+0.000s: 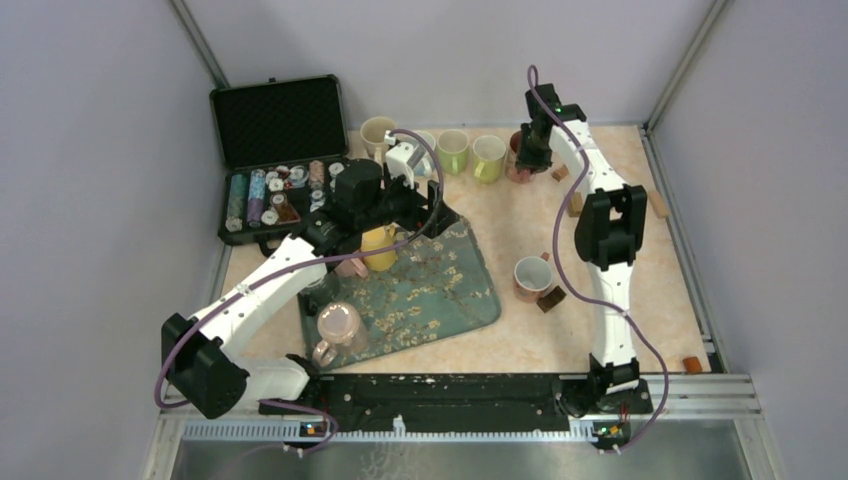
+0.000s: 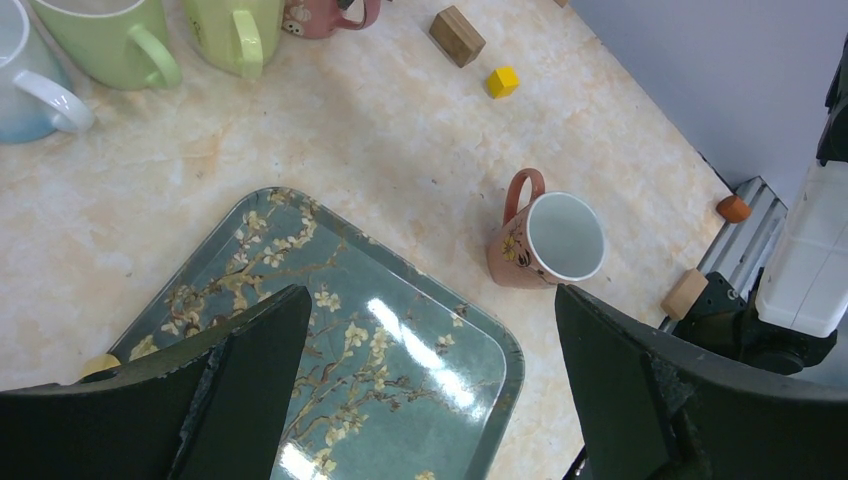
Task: Turn the mug right side up
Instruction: Place the cup at the corner of the board.
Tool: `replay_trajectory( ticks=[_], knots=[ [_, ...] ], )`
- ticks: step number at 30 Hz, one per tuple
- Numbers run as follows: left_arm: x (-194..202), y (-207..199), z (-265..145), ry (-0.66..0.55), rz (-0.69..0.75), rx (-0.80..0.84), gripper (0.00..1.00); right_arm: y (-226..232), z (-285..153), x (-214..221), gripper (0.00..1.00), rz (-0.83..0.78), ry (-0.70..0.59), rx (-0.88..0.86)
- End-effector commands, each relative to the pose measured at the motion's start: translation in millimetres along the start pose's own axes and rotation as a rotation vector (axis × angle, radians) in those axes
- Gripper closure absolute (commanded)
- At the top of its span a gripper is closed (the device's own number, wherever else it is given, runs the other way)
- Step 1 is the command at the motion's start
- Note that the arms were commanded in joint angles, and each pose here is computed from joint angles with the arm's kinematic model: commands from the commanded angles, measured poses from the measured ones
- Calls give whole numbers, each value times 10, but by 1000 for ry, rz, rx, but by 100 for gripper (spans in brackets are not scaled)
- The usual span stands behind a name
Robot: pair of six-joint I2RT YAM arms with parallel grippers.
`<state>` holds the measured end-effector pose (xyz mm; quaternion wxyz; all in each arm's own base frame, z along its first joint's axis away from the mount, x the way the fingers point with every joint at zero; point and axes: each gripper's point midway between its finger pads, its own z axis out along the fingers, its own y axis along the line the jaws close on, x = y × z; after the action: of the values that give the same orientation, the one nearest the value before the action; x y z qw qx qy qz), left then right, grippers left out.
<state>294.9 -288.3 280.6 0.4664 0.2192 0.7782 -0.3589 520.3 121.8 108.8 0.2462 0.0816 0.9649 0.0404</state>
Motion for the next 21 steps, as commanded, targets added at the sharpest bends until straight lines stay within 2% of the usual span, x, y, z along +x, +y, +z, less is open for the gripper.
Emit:
replay_trajectory(
  ticks=[1,10,16,21],
  knots=[
    [-125,-29,-7,-50,29,20,1,128,-155,-218,68,-11,-79,-28],
    [-126,0,-35,-51,24,-2,1,125,-333,-265,52,-7,-120,-27],
    [-120,46,-70,-48,19,-33,1,142,-582,-337,45,13,-173,-45],
    [-82,113,-135,-40,3,-78,1,160,-808,-330,31,31,-225,-67]
  ],
)
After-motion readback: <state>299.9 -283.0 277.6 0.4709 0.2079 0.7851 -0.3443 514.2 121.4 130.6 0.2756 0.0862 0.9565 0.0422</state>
